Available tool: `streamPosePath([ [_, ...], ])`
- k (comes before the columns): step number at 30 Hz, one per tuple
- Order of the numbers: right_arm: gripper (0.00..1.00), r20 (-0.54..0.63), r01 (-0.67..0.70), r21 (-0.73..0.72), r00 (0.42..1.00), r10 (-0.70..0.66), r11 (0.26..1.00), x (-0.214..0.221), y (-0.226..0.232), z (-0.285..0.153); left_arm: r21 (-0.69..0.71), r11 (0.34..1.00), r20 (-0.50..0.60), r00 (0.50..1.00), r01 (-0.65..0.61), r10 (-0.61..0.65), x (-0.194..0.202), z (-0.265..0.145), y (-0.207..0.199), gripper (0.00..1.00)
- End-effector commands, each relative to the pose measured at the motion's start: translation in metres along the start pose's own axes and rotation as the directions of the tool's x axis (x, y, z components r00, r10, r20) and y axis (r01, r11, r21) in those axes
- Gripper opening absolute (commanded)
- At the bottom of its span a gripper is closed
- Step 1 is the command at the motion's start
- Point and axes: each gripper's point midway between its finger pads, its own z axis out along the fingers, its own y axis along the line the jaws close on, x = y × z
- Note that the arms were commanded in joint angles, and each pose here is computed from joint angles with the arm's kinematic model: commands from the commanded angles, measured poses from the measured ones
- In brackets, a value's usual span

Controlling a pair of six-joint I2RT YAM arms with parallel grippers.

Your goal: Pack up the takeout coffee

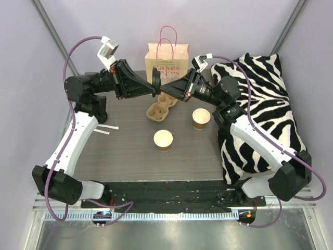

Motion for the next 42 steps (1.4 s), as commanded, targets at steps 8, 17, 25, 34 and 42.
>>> streamPosePath([
  [8,0.01,0.023,0.103,-0.016,0.994,-0.103,0.995,-0.013,0.014,-0.01,-0.202,0.977,-0.043,0.997,-0.066,0.058,0.024,-0.016,0.031,0.55],
  [17,0.01,-0.116,0.285,0.21,0.957,-0.266,0.935,-0.009,-0.047,-0.04,-0.507,0.86,-0.006,0.997,0.058,-0.071,0.048,-0.081,0.075,1.0],
  [25,0.01,-0.491,0.646,0.443,0.755,-0.434,0.622,-0.003,-0.124,-0.092,-0.765,0.536,0.179,0.918,0.356,-0.355,0.079,-0.158,0.134,1.0],
  [34,0.01,-0.789,0.766,0.368,0.557,-0.259,0.527,0.04,-0.183,-0.115,-0.864,0.385,0.177,0.911,0.325,-0.373,0.119,-0.186,0.149,1.0],
  [42,0.01,-0.869,0.804,0.311,0.457,-0.191,0.506,0.064,-0.215,-0.099,-0.842,0.382,0.141,0.838,0.381,-0.527,0.174,-0.179,0.153,1.0],
])
